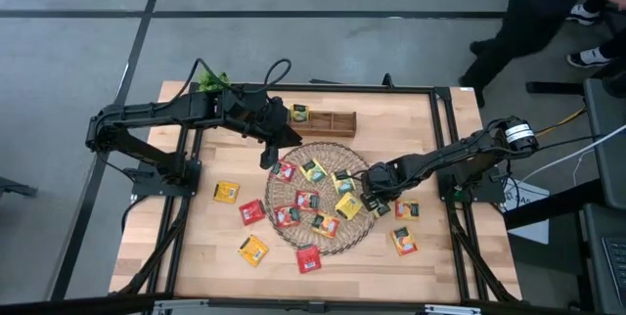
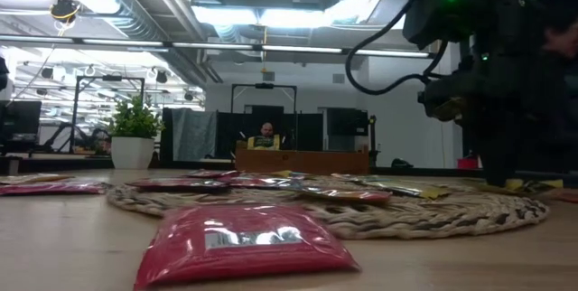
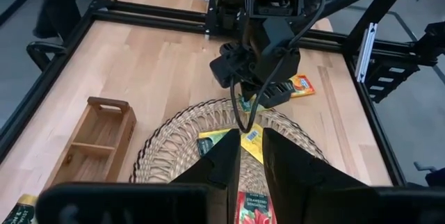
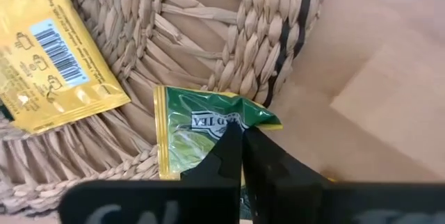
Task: Pick & Place Tea
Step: Put the yellow tea bag into the left of the wooden organizer
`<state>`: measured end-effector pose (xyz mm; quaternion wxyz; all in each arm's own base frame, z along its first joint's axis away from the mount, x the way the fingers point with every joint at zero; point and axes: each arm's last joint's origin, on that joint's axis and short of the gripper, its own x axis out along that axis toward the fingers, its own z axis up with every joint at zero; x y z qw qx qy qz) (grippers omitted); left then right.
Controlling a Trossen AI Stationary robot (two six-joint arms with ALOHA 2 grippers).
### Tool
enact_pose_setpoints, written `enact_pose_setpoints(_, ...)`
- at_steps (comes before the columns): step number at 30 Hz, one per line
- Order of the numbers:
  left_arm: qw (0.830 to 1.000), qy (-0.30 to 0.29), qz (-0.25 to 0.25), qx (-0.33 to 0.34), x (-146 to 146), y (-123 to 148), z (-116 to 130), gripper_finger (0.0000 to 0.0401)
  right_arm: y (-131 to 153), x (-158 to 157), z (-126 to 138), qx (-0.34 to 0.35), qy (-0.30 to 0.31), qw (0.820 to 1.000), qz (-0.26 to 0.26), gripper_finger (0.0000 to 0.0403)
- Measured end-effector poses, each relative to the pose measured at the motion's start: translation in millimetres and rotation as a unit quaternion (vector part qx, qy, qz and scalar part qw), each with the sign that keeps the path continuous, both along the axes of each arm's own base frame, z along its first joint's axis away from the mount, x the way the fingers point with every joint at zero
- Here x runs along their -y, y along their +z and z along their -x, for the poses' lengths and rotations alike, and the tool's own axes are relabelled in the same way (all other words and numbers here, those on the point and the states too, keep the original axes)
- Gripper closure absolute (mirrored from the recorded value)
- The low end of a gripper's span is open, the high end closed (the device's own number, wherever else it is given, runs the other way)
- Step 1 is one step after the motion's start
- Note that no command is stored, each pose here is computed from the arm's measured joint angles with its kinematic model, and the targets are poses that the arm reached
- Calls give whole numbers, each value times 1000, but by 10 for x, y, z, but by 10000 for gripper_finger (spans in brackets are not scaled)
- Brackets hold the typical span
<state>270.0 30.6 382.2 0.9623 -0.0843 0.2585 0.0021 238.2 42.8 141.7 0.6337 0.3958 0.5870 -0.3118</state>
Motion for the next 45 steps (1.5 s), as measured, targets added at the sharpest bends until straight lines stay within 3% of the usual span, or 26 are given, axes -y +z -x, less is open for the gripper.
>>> enact_pose_setpoints(10,999,6,20,25,0,43,-23,342,653,27,-142,56,6,997,61,400)
enact_pose_setpoints(14,998,-4,52,27,6,49,-25,342,952,88,-243,81,19,991,105,401)
enact_pose_setpoints(19,995,-6,92,24,16,49,-24,334,1408,174,-419,157,40,969,185,401)
enact_pose_setpoints(24,992,8,122,21,17,49,-23,296,1835,263,-506,208,61,939,266,401)
enact_pose_setpoints(33,993,16,119,21,13,47,-24,213,2281,310,-552,242,110,893,362,402)
enact_pose_setpoints(40,992,112,51,34,-2,54,-38,204,2383,349,-608,271,85,870,403,402)
enact_pose_setpoints(45,990,128,24,61,-9,101,-58,211,2434,363,-650,297,76,859,410,402)
